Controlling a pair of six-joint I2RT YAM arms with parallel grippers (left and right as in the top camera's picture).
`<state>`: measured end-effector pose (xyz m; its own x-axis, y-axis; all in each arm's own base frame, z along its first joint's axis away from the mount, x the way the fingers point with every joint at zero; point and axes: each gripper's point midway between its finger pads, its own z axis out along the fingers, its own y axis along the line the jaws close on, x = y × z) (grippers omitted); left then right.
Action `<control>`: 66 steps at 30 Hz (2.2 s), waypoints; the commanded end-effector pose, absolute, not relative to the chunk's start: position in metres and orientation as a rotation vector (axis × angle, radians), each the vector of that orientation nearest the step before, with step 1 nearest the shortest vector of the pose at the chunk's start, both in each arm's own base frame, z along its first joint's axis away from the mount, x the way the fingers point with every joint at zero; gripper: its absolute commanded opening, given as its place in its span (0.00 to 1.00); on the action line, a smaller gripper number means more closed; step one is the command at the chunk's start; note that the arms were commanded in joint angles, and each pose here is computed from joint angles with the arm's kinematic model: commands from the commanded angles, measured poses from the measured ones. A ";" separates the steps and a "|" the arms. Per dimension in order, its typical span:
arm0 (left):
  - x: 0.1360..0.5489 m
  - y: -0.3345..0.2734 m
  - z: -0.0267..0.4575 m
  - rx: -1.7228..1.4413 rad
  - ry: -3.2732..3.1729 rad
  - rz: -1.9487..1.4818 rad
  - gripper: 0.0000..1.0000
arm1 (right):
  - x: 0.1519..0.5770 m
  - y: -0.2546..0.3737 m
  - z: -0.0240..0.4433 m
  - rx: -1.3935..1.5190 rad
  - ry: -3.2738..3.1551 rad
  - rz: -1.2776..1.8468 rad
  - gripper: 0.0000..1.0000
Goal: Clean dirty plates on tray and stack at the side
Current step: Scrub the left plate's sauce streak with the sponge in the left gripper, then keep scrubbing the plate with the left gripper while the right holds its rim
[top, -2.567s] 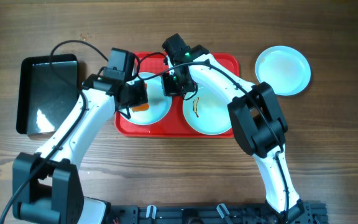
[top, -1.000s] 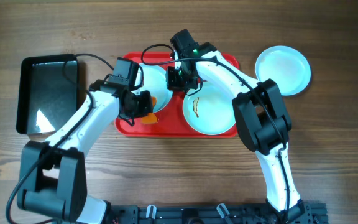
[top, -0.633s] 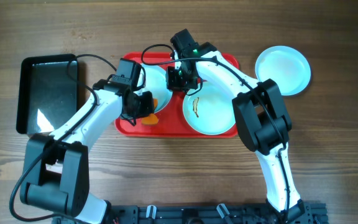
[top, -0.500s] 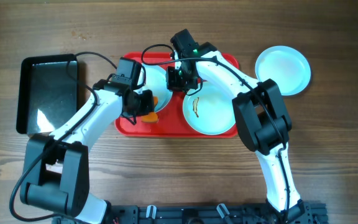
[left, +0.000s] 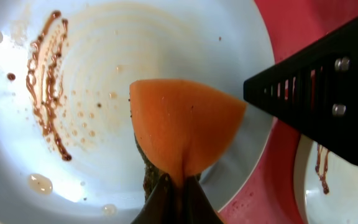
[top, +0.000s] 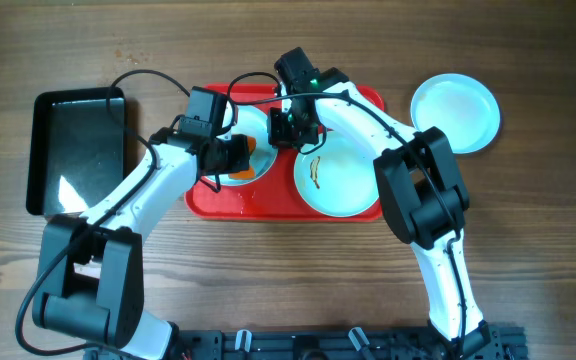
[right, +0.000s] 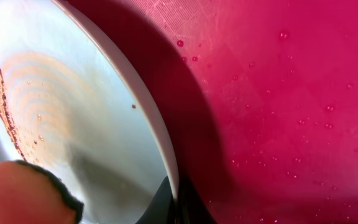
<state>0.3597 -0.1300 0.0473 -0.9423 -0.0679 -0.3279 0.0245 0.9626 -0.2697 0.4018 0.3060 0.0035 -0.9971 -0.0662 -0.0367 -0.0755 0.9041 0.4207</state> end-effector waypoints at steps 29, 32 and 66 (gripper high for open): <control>0.394 -0.155 0.027 -0.180 2.685 -0.559 0.04 | 0.363 0.322 -0.021 -0.335 3.104 0.509 0.04; 0.392 -0.153 0.024 -0.179 2.693 -0.545 0.04 | 0.363 0.322 -0.021 -0.335 3.104 0.509 0.04; 0.373 -0.096 0.025 -0.284 2.744 -0.112 0.04 | 0.389 0.275 -0.014 -0.199 3.056 0.147 0.04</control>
<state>0.3730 -0.0825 0.0113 -0.9128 -0.2023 -0.3546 -0.2057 0.9782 -0.0287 0.3847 0.2995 0.0033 -0.9878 -0.1357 -0.0764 -0.1492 0.9654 0.2138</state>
